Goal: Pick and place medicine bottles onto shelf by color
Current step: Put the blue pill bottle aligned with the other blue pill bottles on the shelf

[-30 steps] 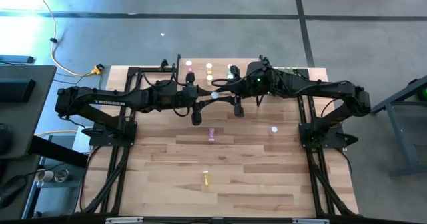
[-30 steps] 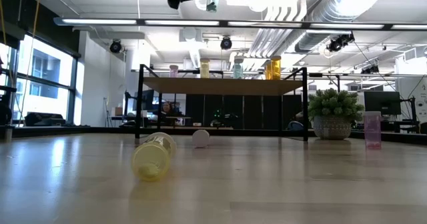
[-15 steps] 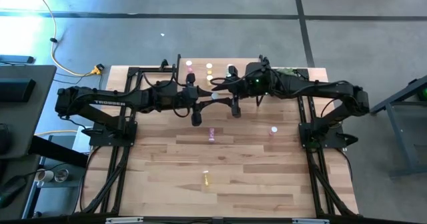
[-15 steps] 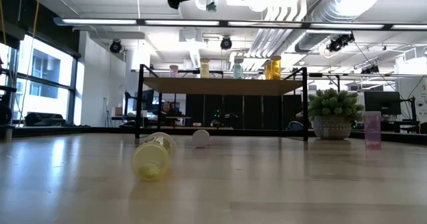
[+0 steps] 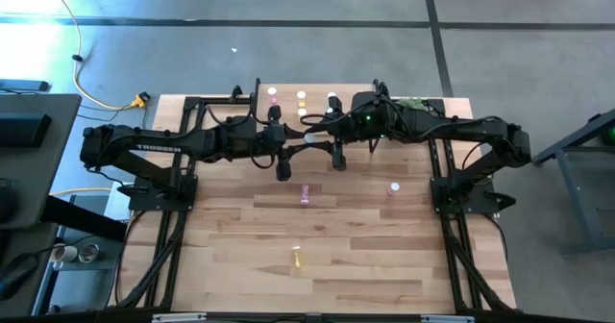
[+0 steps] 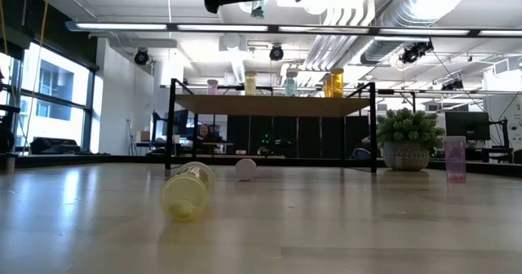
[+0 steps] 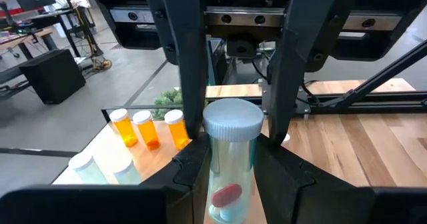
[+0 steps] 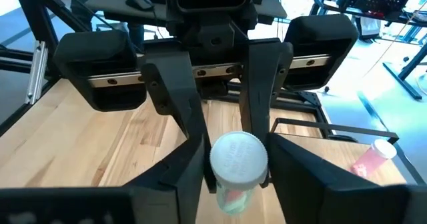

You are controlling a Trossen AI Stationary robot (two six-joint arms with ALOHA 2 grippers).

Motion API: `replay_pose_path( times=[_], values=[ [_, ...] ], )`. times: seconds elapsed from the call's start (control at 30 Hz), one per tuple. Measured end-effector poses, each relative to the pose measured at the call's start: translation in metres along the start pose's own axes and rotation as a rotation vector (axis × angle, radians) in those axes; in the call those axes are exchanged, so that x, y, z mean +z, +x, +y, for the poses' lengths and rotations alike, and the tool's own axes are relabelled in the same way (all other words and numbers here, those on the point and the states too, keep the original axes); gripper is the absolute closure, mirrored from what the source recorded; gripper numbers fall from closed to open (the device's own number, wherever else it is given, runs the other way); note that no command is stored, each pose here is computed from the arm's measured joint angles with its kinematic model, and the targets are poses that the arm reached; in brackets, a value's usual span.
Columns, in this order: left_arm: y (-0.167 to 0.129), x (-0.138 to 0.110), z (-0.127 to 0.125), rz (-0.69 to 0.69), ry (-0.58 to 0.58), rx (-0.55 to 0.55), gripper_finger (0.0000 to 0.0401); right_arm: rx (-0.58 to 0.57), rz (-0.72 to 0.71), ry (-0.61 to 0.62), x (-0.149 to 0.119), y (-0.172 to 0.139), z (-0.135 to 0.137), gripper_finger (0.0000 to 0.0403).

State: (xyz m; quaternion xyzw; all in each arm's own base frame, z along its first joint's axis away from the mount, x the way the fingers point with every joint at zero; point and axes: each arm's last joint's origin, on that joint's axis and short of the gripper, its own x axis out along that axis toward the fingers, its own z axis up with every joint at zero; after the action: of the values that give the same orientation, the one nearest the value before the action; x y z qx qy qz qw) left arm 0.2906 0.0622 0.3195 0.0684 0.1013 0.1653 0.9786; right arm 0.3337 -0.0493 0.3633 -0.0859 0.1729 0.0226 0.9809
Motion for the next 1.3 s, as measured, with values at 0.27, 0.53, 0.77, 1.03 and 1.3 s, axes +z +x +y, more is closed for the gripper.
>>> replay_pose_path(
  times=[0.27, 0.53, 0.77, 1.03, 1.3],
  values=[
    [0.0, -0.0001, 0.0008, 0.005, 0.008, 0.034, 0.0309, -0.005, 0.002, -0.003, -0.0001, 0.0, -0.0003, 0.0297],
    [0.0, -0.0006, 0.0009, 0.01, 0.008, 0.036, 0.0294, -0.006, 0.002, -0.003, -0.0002, 0.0002, -0.0003, 0.0299],
    [0.0, -0.0011, 0.001, 0.016, 0.043, 0.038, 0.027, -0.013, 0.006, 0.0, -0.0004, 0.0004, -0.0004, 0.0299],
    [-0.0003, -0.0027, 0.0022, 0.04, 0.048, 0.081, 0.0209, -0.056, 0.02, 0.001, -0.0014, 0.001, -0.0015, 0.0299],
    [-0.0009, -0.0036, 0.0034, 0.057, 0.024, 0.123, 0.0163, -0.126, 0.043, 0.002, -0.003, 0.0007, -0.0044, 0.0299]
  ],
)
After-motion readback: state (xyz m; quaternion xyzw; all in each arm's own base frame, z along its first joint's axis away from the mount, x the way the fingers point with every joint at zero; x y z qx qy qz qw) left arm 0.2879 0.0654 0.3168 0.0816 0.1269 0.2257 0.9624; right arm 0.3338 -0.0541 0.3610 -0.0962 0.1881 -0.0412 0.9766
